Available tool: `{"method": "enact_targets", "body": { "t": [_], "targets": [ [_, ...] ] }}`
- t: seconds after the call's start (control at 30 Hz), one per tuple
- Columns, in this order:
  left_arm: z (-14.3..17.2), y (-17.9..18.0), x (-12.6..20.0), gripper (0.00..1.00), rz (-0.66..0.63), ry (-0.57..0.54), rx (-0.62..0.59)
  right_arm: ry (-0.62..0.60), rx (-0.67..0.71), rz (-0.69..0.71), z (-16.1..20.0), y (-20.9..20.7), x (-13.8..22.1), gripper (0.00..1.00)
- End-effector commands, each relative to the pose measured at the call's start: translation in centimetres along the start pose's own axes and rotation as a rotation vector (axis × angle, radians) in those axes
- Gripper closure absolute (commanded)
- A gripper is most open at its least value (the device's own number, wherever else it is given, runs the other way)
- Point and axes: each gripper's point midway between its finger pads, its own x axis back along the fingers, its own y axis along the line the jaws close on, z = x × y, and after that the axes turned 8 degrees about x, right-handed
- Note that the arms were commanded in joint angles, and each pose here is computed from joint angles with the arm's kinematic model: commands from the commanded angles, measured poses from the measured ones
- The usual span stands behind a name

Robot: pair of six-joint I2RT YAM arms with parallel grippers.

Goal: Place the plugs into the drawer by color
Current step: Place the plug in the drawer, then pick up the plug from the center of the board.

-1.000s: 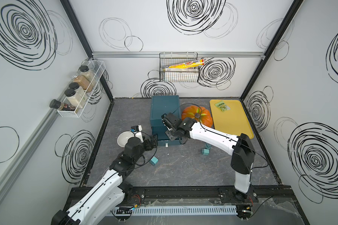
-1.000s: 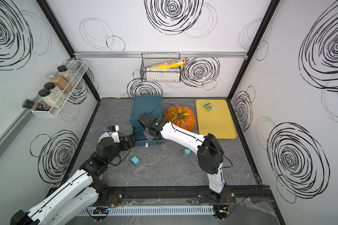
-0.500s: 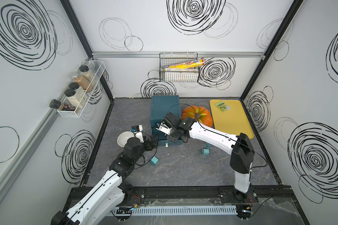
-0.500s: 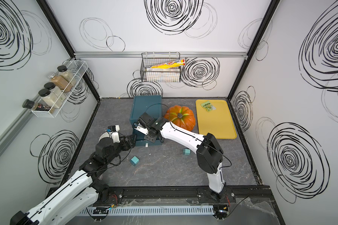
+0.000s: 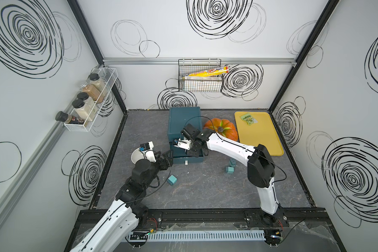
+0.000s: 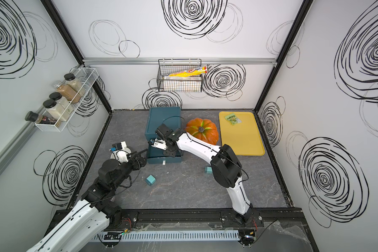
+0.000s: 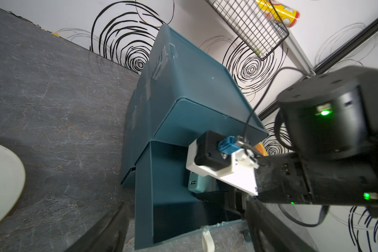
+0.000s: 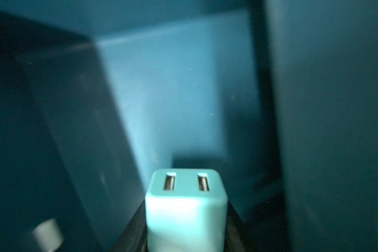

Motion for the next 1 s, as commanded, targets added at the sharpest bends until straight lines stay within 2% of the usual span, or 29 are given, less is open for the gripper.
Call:
{"method": "enact_targets", "body": {
  "t": [0.0,0.1,0.2,0.3,0.37,0.53,0.73,0.9,0.97],
  "targets": [
    [-0.3,-0.2,0.2,0.1,0.009,-0.014,0.006,0.021,0.01,-0.096,0.2,1.8,-0.7,0.91],
    [0.1,-0.8,0.3,0.08,0.039,0.018,0.019,0.062,-0.009,-0.112,0.7,1.8,-1.7,0.87],
    [0.2,-2.4,1.0,0.07,0.108,0.056,0.047,0.042,-0.028,-0.129,0.2,1.8,-1.7,0.85],
    [1.0,-2.8,1.6,0.07,0.104,0.129,0.062,0.008,-0.066,-0.118,-0.7,1.1,-0.4,0.72],
    [1.9,-3.1,2.1,0.07,0.118,0.181,0.077,-0.046,-0.082,-0.109,-1.5,0.5,1.1,0.6],
    [3.8,-2.4,3.0,0.03,0.101,0.262,0.109,-0.135,-0.097,-0.066,-2.8,-0.4,4.1,0.43],
    [5.3,-0.7,3.0,0.02,0.022,0.267,0.107,-0.176,-0.111,-0.041,-3.4,-1.1,5.7,0.39],
    [8.3,0.2,2.4,0.13,0.027,0.322,0.125,-0.2,-0.124,0.029,-3.3,-2.1,7.8,0.47],
    [9.4,1.8,2.1,0.14,-0.05,0.319,0.085,-0.266,-0.136,0.017,-3.9,-1.8,9.9,0.47]
  ]
}}
